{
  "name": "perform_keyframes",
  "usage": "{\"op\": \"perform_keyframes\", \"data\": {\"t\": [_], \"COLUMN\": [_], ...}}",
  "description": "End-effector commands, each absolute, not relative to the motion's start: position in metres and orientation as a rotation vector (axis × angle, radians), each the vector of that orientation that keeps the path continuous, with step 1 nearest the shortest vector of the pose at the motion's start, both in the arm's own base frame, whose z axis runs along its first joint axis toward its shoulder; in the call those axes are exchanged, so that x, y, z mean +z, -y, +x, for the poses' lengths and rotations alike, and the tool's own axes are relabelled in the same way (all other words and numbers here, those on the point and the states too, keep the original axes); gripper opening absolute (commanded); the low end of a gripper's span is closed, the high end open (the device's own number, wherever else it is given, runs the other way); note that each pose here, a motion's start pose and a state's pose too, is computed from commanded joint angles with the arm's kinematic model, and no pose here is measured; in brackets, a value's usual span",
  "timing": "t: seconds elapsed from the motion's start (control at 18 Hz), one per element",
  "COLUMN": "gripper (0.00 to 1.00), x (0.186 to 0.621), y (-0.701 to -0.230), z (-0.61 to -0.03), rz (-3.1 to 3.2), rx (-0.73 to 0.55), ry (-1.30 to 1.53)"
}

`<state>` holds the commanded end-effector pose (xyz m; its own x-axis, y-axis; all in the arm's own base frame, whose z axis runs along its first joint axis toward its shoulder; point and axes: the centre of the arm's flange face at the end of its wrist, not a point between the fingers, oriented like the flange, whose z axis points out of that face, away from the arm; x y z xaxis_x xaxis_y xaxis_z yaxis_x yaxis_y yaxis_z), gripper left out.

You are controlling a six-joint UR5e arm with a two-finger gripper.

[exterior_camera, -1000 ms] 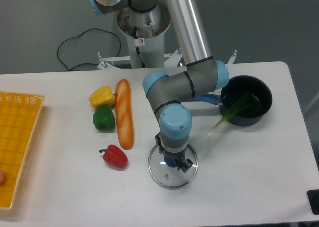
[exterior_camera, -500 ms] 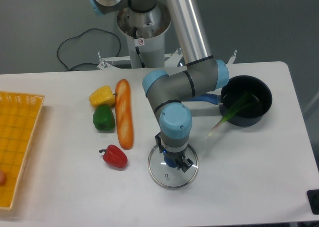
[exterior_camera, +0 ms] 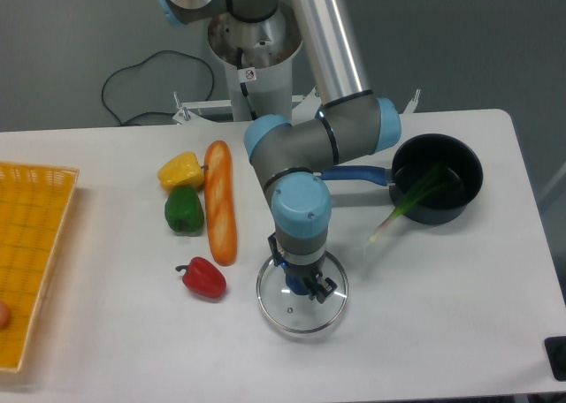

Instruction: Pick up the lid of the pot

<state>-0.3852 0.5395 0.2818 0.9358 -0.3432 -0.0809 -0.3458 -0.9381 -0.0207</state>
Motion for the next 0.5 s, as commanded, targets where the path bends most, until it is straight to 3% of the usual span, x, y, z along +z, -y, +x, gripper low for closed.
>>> {"op": "perform_keyframes", "data": {"t": [0.5], "gripper": [0.45], "x": [0.31], "y": [-0.537], "z": [-0.383], "rz": [-3.076], "rx": [0.086], "ry": [-0.526]}}
